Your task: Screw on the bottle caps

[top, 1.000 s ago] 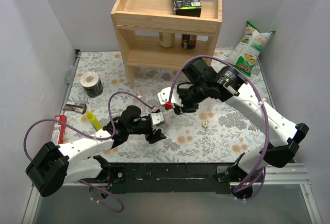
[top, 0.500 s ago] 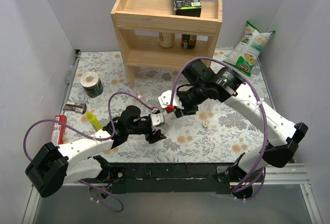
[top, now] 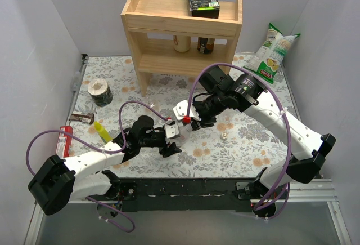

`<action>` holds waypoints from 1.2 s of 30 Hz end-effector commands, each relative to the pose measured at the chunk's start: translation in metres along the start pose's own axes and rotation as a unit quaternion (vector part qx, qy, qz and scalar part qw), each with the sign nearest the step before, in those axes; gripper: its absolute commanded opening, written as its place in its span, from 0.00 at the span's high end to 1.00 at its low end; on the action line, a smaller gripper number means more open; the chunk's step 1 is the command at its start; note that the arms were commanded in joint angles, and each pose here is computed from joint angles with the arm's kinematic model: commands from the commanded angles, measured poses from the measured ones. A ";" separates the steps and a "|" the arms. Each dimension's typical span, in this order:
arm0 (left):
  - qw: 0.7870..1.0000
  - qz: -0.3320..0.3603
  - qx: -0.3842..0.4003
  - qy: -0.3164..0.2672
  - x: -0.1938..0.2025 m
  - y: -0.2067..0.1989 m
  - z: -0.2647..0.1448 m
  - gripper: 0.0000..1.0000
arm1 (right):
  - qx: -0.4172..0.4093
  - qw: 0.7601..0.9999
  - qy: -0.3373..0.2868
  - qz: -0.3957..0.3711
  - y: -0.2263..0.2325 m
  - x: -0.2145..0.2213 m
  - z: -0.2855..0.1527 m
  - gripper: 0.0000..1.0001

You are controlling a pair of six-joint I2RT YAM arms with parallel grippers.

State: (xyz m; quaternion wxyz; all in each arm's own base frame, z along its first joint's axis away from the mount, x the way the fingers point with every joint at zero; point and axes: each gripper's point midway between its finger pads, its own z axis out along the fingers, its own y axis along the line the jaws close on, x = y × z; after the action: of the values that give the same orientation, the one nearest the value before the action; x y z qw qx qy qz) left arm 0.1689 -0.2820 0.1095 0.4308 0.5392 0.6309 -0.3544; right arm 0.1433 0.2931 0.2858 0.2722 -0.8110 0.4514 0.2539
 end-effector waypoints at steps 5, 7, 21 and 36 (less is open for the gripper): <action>0.998 0.017 -0.022 -0.058 -0.032 0.011 -0.001 1.00 | -0.049 0.998 -0.006 0.029 0.025 0.003 0.008 0.73; 0.997 0.012 -0.027 -0.066 -0.037 0.013 -0.001 1.00 | -0.049 0.998 -0.004 0.042 0.023 0.003 0.010 0.73; 0.989 0.008 -0.084 -0.125 -0.062 0.029 -0.010 1.00 | -0.036 0.987 0.004 0.156 0.011 0.011 0.021 0.76; 0.975 0.049 -0.182 -0.117 -0.064 0.063 -0.014 1.00 | -0.055 0.924 0.059 0.373 0.003 0.038 0.051 0.77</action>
State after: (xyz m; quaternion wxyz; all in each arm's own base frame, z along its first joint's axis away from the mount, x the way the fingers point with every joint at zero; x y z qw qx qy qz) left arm 0.1978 -0.2592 0.0835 0.4626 0.4783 0.6951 -0.2723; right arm 0.1755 0.3124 0.2496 0.1948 -0.6720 0.6521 0.2919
